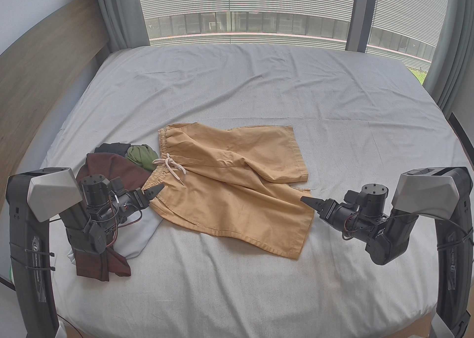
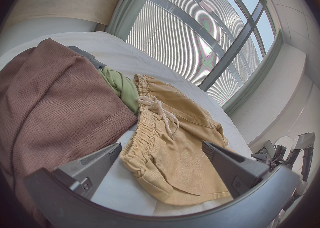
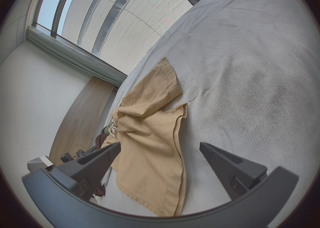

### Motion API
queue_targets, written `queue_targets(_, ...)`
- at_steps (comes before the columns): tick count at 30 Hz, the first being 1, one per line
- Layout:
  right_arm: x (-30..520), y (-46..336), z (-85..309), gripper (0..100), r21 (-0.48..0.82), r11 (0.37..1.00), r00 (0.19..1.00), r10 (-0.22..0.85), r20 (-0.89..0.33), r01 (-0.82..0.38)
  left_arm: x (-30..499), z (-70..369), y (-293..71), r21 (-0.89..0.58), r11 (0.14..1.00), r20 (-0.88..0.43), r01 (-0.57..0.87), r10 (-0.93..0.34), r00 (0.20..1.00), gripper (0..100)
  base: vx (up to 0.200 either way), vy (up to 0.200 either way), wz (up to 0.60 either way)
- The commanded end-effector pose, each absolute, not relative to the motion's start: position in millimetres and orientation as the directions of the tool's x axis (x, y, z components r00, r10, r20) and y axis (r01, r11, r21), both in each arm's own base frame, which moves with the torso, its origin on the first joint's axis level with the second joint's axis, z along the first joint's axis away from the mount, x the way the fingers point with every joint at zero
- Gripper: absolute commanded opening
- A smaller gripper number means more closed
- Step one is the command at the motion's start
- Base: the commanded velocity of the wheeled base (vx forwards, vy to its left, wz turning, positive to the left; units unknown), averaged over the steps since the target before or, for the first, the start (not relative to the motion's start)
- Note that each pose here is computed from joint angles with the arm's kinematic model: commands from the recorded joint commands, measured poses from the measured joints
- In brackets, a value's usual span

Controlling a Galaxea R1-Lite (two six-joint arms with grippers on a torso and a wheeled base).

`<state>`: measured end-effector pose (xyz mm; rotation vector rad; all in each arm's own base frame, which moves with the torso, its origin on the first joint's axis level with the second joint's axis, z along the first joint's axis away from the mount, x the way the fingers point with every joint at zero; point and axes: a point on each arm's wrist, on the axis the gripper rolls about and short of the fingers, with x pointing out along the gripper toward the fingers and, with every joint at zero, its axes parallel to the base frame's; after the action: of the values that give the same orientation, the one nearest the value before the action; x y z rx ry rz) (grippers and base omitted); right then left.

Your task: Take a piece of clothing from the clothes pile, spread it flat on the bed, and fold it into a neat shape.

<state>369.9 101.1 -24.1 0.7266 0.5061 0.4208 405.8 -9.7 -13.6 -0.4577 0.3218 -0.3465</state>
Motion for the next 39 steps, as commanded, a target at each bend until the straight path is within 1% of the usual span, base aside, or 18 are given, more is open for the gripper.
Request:
queue_targets(1, 368.8, 100.9, -24.4, 100, 0.714, 0.675, 0.799, 0.526, -0.29, -0.186, 409.8, -14.5, -11.3, -0.478, 0.84, -0.218, 0.257, -0.397, 0.892, 100, 0.0, 0.0, 0.0)
queue_targets(2, 368.3, 100.7, -24.9, 100, 0.714, 0.674, 0.8, 0.527, -0.288, -0.187, 409.7, -14.6, -11.3, -0.479, 0.84, -0.22, 0.256, -0.397, 0.891, 0, 0.0, 0.0, 0.0)
queue_targets(8, 364.4, 101.0, -29.9, 100, 0.713, 0.677, 0.795, 0.528, -0.298, -0.182, 414.4, -16.7, -10.7, -0.476, 0.841, -0.211, 0.258, -0.394, 0.895, 0, 0.0, 0.0, 0.0)
queue_targets(13, 347.1, 104.5, -47.9, 100, 0.646, 0.737, 0.754, 0.537, -0.379, -0.2, 412.8, -18.3, -8.2, -0.477, 0.842, -0.211, 0.254, -0.39, 0.896, 0, 0.0, 0.0, 0.0)
queue_targets(15, 340.4, 110.6, -56.8, 100, 0.634, 0.745, 0.729, 0.549, -0.409, -0.206, 412.3, -18.1, -7.5, -0.477, 0.842, -0.211, 0.252, -0.388, 0.897, 0, 0.0, 0.0, 0.0)
queue_targets(19, 332.3, 121.2, -66.3, 100, 0.633, 0.745, 0.695, 0.57, -0.439, -0.211, 410.5, -19.4, -8.2, -0.475, 0.842, -0.207, 0.256, -0.39, 0.897, 0, 0.0, 0.0, 0.0)
queue_targets(28, 317.9, 141.5, -67.5, 100, 0.63, 0.74, 0.643, 0.605, -0.47, -0.236, 409.3, -18.2, -8.2, -0.471, 0.842, -0.191, 0.265, -0.39, 0.901, 0, 0.0, 0.0, 0.0)
queue_targets(32, 314.8, 145.7, -68.1, 100, 0.618, 0.754, 0.649, 0.588, -0.483, -0.223, 408.6, -18.4, -7.4, -0.469, 0.845, -0.19, 0.258, -0.381, 0.905, 0, 0.0, 0.0, 0.0)
queue_targets(39, 305.9, 152.4, -68.7, 100, 0.614, 0.756, 0.631, 0.595, -0.498, -0.227, 408.4, -18.2, -8.0, -0.468, 0.844, -0.187, 0.26, -0.383, 0.905, 0, 0.0, 0.0, 0.0)
